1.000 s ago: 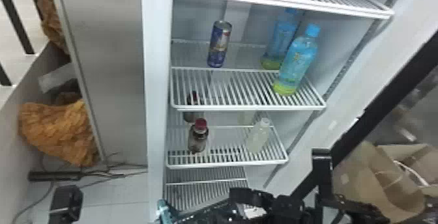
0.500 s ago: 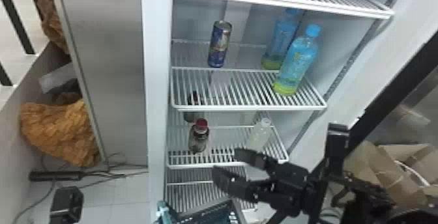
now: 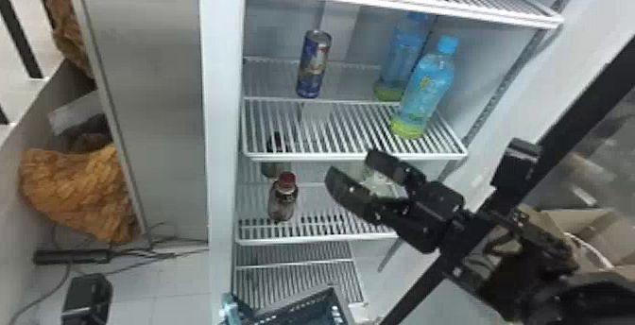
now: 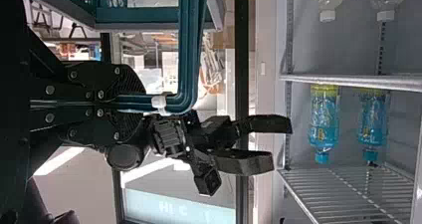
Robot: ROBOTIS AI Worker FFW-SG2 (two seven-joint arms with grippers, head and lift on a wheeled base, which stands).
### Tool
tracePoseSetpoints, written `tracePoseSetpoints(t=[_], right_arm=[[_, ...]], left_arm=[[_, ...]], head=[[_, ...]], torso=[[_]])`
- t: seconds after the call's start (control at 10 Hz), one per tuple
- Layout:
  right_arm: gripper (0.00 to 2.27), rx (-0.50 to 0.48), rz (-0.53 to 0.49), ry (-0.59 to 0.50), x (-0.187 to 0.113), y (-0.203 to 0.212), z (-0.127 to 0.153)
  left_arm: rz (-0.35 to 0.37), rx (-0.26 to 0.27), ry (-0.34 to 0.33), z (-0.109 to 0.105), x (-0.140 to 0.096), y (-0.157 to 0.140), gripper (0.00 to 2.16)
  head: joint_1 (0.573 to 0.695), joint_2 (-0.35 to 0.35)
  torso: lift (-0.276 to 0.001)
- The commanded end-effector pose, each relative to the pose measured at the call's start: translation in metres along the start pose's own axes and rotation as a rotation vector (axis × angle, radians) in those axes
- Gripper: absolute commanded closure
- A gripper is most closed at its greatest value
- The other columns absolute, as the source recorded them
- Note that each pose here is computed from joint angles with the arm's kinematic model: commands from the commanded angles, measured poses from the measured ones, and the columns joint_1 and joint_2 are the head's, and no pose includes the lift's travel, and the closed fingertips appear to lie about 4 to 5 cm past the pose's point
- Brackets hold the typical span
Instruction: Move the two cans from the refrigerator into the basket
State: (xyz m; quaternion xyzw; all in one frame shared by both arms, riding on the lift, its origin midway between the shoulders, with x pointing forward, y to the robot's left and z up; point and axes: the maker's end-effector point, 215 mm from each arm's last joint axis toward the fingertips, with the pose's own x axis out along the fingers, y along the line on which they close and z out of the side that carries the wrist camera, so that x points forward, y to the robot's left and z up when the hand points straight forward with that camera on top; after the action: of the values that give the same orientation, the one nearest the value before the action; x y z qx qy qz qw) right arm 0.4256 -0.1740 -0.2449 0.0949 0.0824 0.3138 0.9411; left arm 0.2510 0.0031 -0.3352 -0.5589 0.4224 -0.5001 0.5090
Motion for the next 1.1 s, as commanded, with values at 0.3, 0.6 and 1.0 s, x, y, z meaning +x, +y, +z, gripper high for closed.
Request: tracePoseSetpoints(t=[0.3, 0.6, 1.0], right_arm=[[0.16, -0.053, -0.146, -0.113, 0.007, -0.055, 0.032], [0.16, -0.053, -0.216, -0.155, 0.018, -0.070, 0.039], [0.16, -0.117, -0.283, -0.145, 0.049, -0.106, 0.046]], left_arm=[[-0.002, -0.003, 0.000, -0.001, 0.000, 0.000, 1.20], [0.001, -0.001, 0.000, 0.000, 0.000, 0.000, 1.20], [0.001, 0.003, 0.005, 0.000, 0.001, 0.000, 1.20]], head=[[0.695, -0.325], [0.695, -0.338], [0.695, -0.329]], torso=[[-0.035], [-0.035], [-0.035]])
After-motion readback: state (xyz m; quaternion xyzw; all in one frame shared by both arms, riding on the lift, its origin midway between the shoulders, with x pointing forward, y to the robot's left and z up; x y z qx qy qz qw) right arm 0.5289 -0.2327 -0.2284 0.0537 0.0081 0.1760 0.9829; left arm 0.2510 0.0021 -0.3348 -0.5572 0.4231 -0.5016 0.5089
